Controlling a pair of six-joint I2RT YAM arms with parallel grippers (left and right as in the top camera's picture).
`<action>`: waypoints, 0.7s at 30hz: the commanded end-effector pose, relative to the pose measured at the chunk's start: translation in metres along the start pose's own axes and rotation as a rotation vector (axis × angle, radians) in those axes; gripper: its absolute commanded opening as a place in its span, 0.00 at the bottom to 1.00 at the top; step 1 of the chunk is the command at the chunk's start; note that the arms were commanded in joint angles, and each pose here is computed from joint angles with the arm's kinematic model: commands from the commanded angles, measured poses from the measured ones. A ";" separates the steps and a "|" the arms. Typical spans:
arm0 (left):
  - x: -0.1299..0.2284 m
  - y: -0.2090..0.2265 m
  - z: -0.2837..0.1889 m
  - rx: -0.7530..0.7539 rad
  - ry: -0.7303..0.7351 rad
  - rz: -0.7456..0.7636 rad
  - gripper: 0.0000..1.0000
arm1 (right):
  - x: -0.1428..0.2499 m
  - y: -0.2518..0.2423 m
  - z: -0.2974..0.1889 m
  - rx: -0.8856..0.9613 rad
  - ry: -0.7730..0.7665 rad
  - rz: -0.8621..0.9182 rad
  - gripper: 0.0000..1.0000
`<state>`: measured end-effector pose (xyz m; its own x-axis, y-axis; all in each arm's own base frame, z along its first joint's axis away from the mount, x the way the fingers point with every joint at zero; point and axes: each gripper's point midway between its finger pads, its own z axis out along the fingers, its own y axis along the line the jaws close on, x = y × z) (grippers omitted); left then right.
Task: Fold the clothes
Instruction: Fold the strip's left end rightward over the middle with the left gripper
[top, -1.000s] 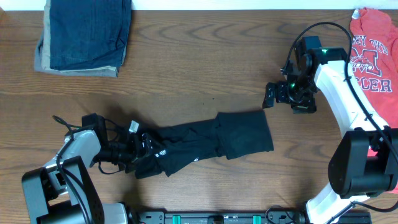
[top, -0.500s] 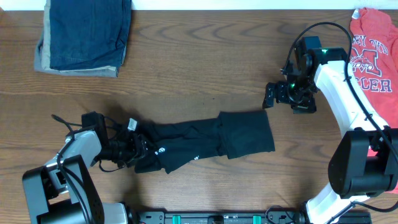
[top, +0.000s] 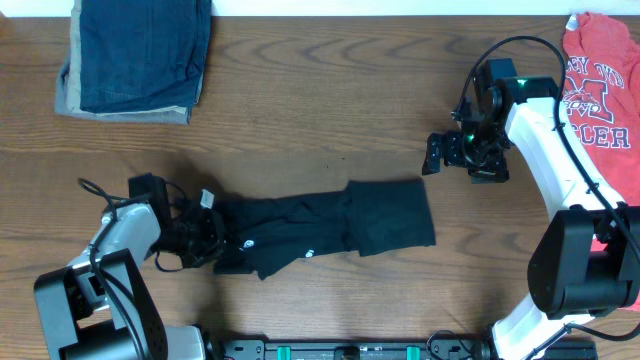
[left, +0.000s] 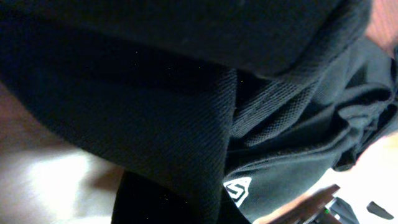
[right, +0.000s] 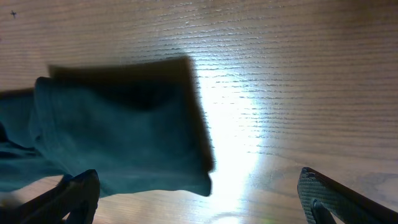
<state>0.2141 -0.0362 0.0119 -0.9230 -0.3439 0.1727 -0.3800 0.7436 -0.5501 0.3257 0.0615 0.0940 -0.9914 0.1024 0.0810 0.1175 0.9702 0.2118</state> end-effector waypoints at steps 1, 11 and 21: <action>-0.017 0.020 -0.022 -0.195 -0.064 -0.050 0.06 | 0.002 0.004 -0.003 -0.005 -0.005 -0.021 0.99; -0.026 -0.007 -0.104 -0.333 -0.181 -0.077 0.06 | 0.000 0.009 0.011 -0.038 -0.015 -0.019 0.99; 0.002 -0.087 -0.131 -0.289 -0.289 0.146 0.06 | 0.014 0.029 0.049 -0.120 0.009 -0.053 0.99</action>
<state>0.2380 -0.0113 0.1564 -0.9261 -0.3562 -0.1242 -0.3102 0.9064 -0.2869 0.3202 0.0838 0.0538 -0.9956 0.0690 0.0639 0.0843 0.9559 0.2813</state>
